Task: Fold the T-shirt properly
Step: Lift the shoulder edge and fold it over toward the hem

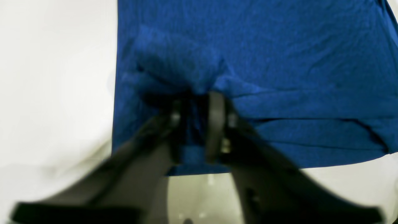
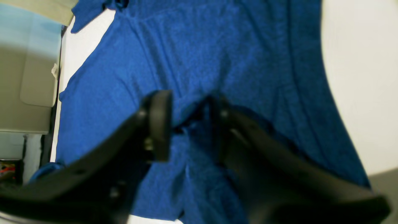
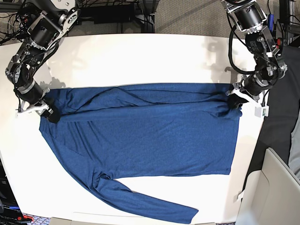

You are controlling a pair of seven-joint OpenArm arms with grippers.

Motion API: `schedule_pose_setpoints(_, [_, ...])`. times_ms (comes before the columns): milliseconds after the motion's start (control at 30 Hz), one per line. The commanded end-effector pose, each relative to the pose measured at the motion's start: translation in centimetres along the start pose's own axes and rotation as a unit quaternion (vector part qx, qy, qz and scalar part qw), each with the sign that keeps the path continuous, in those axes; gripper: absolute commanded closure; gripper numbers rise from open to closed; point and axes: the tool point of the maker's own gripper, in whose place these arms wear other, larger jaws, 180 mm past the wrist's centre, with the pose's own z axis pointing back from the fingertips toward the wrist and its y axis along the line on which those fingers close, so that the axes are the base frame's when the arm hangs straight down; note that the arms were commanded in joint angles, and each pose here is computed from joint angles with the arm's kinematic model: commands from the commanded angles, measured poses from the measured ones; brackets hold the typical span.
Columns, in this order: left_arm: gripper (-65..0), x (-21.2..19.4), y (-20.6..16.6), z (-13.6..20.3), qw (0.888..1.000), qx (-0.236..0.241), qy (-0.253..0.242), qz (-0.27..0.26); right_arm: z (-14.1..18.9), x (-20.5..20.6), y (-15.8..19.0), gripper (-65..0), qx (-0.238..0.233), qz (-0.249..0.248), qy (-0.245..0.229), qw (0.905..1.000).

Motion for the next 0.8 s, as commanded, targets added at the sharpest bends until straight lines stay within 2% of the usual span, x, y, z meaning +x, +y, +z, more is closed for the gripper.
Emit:
schedule_pose_setpoints(0, [-18.1,2.1,-0.3,0.5,0.999,-0.005,-0.030,-0.010,0.5,2.1,0.6,-24.6,0.011,0.010,-0.029,0.9995])
schedule_pose_setpoints(100, [-23.4,2.2,-0.3,0.9,0.999,-0.001,-0.034,-0.017,1.2,2.9,0.4,-25.0,0.006,0.027,-0.035,0.9990])
schedule_pose_setpoints(267, [-24.0,1.2,0.9,3.3,0.999,0.025,-0.037,-0.027,4.3,4.0,0.6,-25.0,-0.002,0.072,-0.056,0.9958])
schedule_pose_setpoints(500, [-24.1,-0.9,2.5,4.4,0.999,0.046,-0.021,-0.014,8.3,2.8,0.5,-25.0,-0.036,0.145,-0.044,0.9878])
schedule_pose_setpoints(767, [-24.1,-3.5,3.4,2.4,0.999,0.036,0.014,0.035,9.5,0.2,-0.9,-25.0,-0.055,0.142,-0.014,0.9883])
